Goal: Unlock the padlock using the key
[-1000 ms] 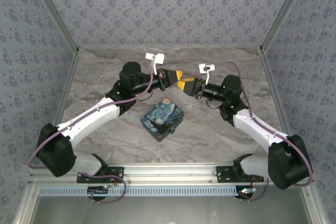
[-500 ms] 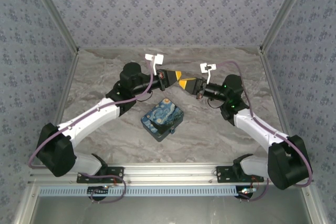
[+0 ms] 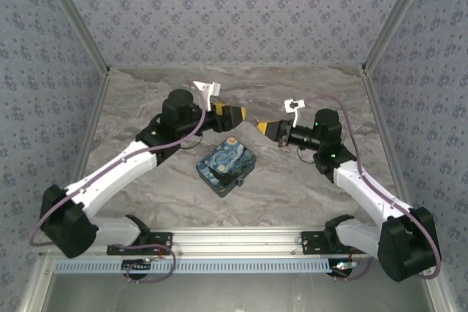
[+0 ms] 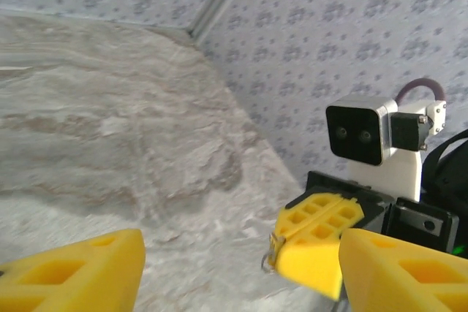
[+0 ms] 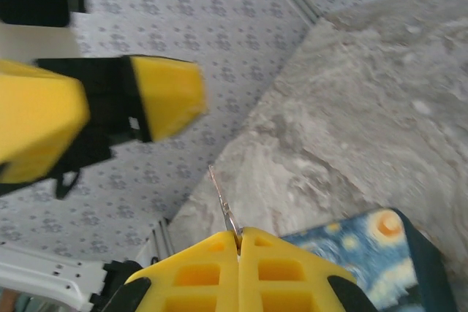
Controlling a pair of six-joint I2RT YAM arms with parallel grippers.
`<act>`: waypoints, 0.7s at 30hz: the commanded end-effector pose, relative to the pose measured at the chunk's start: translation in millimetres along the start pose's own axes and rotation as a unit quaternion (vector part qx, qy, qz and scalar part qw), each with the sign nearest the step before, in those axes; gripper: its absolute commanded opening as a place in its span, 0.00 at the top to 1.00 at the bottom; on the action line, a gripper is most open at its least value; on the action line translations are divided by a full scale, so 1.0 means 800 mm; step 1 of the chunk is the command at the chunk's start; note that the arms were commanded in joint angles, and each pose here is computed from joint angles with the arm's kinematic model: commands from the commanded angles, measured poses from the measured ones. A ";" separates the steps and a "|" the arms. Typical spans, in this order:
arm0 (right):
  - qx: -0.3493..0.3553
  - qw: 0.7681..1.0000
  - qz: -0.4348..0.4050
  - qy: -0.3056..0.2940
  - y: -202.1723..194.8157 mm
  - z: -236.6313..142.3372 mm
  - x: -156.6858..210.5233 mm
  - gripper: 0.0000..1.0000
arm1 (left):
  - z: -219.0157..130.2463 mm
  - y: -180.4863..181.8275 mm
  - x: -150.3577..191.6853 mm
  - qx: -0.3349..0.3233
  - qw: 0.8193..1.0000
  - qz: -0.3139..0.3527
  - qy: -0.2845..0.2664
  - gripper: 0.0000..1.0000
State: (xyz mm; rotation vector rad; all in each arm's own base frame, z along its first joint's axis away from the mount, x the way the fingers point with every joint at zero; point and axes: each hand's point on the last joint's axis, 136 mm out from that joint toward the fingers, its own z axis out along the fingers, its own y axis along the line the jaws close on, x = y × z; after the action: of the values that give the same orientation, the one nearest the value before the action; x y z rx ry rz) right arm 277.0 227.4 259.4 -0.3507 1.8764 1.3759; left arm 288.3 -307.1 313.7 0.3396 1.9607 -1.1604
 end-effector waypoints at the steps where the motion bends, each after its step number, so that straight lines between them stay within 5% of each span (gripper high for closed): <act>1: 0.062 0.998 0.009 0.025 -0.035 -0.013 0.030 0.99 | -0.031 0.034 0.049 -0.092 0.994 0.024 0.054 0.25; 9: 0.184 0.980 0.060 0.057 -0.095 -0.043 0.068 0.99 | -0.042 0.049 0.164 -0.193 0.966 0.031 0.169 0.19; 21: 0.217 0.969 0.074 0.087 -0.110 -0.058 0.094 0.99 | -0.021 0.089 0.220 -0.264 0.937 -0.050 0.221 0.18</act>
State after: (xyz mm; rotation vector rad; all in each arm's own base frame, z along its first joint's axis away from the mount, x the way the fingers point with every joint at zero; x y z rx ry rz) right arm 266.2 174.6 159.9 -0.1152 2.2891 1.0485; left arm 204.7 -288.4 141.9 0.3106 2.5866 -0.6421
